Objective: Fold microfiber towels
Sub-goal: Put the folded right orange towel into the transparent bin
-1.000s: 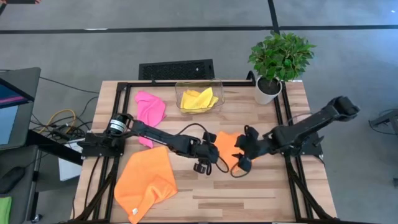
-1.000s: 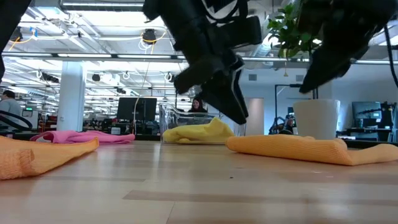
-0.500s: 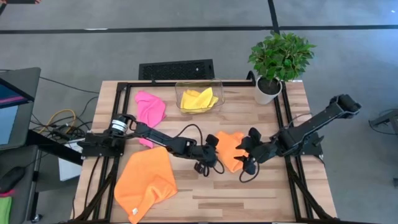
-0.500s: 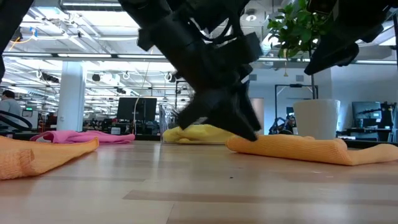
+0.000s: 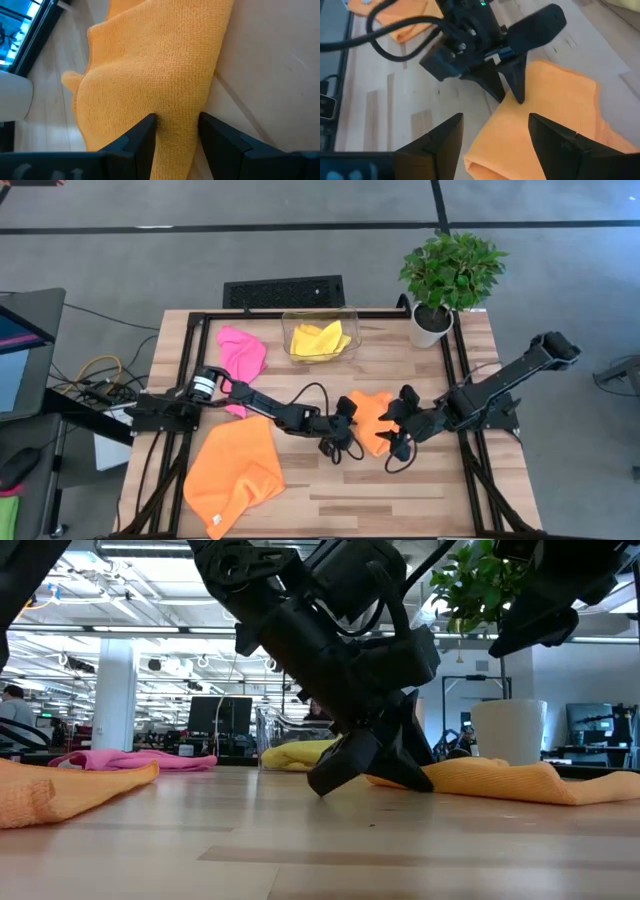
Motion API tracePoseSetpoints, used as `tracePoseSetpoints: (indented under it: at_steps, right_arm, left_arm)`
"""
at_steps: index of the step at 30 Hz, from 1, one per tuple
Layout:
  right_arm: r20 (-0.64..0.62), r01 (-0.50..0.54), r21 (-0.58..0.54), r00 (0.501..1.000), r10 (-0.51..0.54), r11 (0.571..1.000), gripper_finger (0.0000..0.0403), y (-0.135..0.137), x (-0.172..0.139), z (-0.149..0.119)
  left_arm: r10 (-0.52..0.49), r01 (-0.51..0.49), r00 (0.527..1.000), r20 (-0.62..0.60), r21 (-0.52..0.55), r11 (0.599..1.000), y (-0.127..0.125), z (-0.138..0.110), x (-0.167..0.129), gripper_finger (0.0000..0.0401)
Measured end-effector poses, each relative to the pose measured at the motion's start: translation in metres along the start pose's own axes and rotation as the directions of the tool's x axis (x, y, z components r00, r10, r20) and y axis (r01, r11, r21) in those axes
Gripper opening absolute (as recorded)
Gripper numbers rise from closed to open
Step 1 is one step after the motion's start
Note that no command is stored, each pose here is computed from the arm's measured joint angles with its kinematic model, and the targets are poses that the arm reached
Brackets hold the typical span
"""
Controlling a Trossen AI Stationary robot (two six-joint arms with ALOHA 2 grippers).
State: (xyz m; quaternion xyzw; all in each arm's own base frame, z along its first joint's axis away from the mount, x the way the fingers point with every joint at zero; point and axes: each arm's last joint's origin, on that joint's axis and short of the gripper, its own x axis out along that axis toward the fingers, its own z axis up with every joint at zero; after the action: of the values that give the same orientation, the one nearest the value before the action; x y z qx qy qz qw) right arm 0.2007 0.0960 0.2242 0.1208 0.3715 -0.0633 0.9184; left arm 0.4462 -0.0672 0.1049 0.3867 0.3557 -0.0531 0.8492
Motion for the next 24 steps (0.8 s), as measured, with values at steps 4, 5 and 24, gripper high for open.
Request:
tracePoseSetpoints:
  at_steps: [4, 5, 24]
  right_arm:
    - [-0.002, -0.001, 0.02, 1.0, 0.001, 1.0, 0.0249, 0.0, 0.0, 0.0]
    - [-0.002, -0.001, 0.02, 1.0, 0.001, 1.0, 0.0249, 0.0, 0.0, 0.0]
    - [-0.004, -0.001, 0.02, 1.0, 0.001, 1.0, 0.0249, 0.0, 0.0, 0.0]
  left_arm:
    - [-0.006, 0.006, 1.0, -0.019, -0.003, 1.0, -0.003, -0.003, 0.004, 0.0143]
    - [-0.002, 0.002, 1.0, -0.023, -0.005, 1.0, -0.004, -0.004, 0.004, 0.0141]
    - [-0.104, 0.058, 0.953, -0.283, -0.169, 0.984, 0.014, -0.002, -0.022, 0.0003]
